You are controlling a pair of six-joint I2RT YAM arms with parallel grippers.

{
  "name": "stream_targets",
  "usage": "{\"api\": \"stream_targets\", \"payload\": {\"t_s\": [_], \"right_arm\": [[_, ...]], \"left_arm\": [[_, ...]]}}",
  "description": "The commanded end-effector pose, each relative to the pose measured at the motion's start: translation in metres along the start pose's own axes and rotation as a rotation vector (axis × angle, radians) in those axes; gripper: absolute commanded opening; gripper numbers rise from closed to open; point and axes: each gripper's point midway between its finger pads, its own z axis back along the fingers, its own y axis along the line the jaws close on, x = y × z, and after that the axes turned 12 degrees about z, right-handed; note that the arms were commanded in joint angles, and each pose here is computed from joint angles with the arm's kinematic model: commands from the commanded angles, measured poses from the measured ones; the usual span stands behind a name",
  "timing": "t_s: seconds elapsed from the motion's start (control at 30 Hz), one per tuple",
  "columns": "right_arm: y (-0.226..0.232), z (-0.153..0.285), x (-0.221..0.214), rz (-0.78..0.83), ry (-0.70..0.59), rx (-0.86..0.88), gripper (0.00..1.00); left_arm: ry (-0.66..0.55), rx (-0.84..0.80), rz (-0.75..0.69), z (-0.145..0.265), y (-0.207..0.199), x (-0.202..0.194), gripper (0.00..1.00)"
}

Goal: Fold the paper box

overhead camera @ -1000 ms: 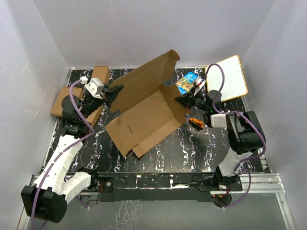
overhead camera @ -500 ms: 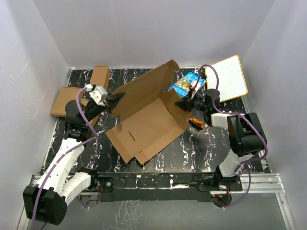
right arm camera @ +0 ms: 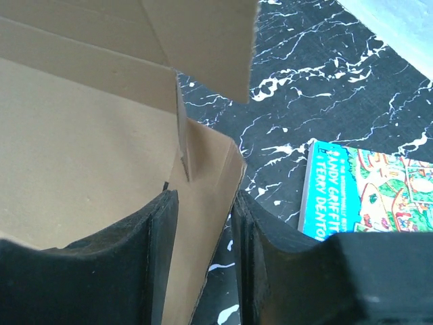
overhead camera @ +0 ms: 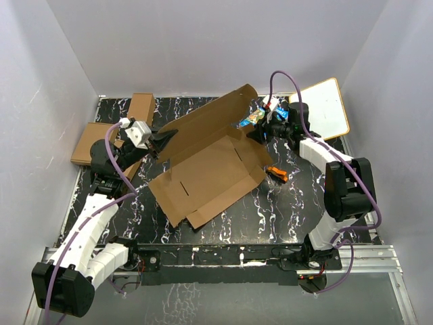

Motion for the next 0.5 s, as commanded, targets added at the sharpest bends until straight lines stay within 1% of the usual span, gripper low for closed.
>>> {"api": "stream_targets", "payload": {"t_s": [0.0,0.13,0.17,0.23,0.27,0.3,0.4,0.47], "right_arm": [[-0.015,0.0,0.0,0.015,0.061,-0.021,0.42],[-0.021,-0.001,-0.004,-0.005,0.092,-0.026,0.4],[-0.023,0.0,-0.004,-0.006,0.093,-0.031,0.36],[-0.027,0.003,-0.001,-0.015,0.09,-0.036,0.18],[-0.029,0.005,0.003,-0.018,0.082,-0.038,0.12],[-0.031,0.008,0.008,-0.022,0.066,-0.038,0.08],[-0.032,0.013,0.028,-0.027,0.004,-0.021,0.08],[-0.03,0.015,0.045,-0.002,-0.063,-0.011,0.08]], "left_arm": [[-0.078,-0.05,-0.075,-0.003,-0.008,0.037,0.0],[-0.082,-0.054,-0.078,-0.004,-0.01,0.041,0.0],[-0.082,-0.052,-0.08,-0.004,-0.009,0.042,0.0],[-0.077,-0.046,-0.083,-0.004,-0.008,0.043,0.0],[-0.075,-0.038,-0.083,-0.004,-0.006,0.043,0.0],[-0.074,-0.031,-0.081,-0.005,-0.005,0.044,0.0],[-0.071,-0.008,-0.053,-0.009,0.001,0.051,0.0],[-0.077,-0.017,-0.029,-0.013,0.001,0.059,0.0]]}}
